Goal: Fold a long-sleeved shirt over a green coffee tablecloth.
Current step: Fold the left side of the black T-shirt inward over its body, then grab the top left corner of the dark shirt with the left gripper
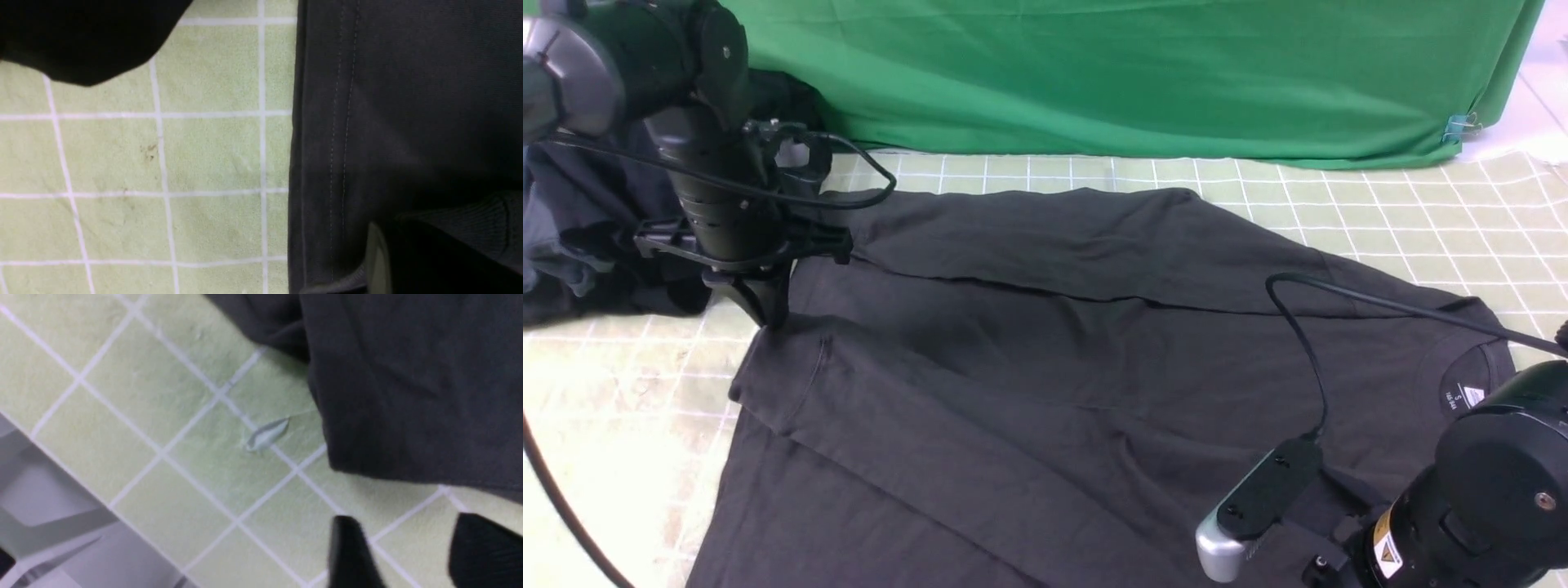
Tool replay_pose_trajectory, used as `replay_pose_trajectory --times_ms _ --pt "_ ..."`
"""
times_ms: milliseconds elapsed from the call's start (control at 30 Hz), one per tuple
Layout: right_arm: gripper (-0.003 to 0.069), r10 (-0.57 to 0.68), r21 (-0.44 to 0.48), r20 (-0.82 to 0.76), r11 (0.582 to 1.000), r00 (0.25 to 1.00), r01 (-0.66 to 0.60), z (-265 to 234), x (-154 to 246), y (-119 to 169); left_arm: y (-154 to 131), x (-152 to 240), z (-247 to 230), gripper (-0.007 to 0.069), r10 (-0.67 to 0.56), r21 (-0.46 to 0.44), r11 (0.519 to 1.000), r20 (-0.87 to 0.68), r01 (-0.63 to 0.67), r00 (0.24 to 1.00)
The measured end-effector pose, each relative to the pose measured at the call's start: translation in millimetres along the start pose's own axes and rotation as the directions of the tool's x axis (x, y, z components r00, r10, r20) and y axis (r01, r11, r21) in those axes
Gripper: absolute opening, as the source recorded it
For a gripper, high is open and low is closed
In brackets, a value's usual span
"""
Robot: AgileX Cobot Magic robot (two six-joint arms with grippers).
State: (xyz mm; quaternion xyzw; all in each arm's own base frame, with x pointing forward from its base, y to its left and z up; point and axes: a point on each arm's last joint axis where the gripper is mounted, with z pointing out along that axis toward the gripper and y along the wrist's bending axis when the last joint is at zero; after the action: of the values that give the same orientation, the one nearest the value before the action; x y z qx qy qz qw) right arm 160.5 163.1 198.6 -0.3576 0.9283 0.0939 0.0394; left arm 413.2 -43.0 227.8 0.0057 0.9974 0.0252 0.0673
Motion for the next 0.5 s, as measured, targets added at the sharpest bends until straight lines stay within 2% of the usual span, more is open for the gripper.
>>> replay_pose_trajectory --times_ms 67,167,300,400,433,500 --pt "0.0402 -0.004 0.001 0.005 1.0 1.0 0.004 -4 2 0 0 0 0 0.0047 0.005 -0.005 1.0 -0.004 -0.005 1.0" --pt "0.0428 -0.015 0.006 0.046 1.0 0.999 0.015 -14 4 1 2 1 0 0.0147 0.035 -0.023 0.999 -0.012 -0.035 0.999" --pt "0.0435 -0.036 0.021 0.127 0.999 0.991 0.034 -32 9 3 5 -1 -2 0.0341 0.051 -0.054 0.997 0.008 -0.05 0.999" --pt "0.0435 -0.029 0.022 0.193 0.999 0.981 0.026 -47 11 5 3 -15 -13 0.0444 0.002 -0.032 0.999 0.126 0.002 0.992" --pt "0.0436 -0.027 0.022 0.201 0.999 0.979 0.023 -49 11 5 3 -16 -14 0.0447 -0.002 -0.03 1.0 0.138 0.006 0.99" --pt "0.0436 -0.011 0.018 0.259 1.0 0.966 0.007 -63 10 7 2 -34 -23 0.0465 -0.035 0.017 0.999 0.256 0.031 0.966"
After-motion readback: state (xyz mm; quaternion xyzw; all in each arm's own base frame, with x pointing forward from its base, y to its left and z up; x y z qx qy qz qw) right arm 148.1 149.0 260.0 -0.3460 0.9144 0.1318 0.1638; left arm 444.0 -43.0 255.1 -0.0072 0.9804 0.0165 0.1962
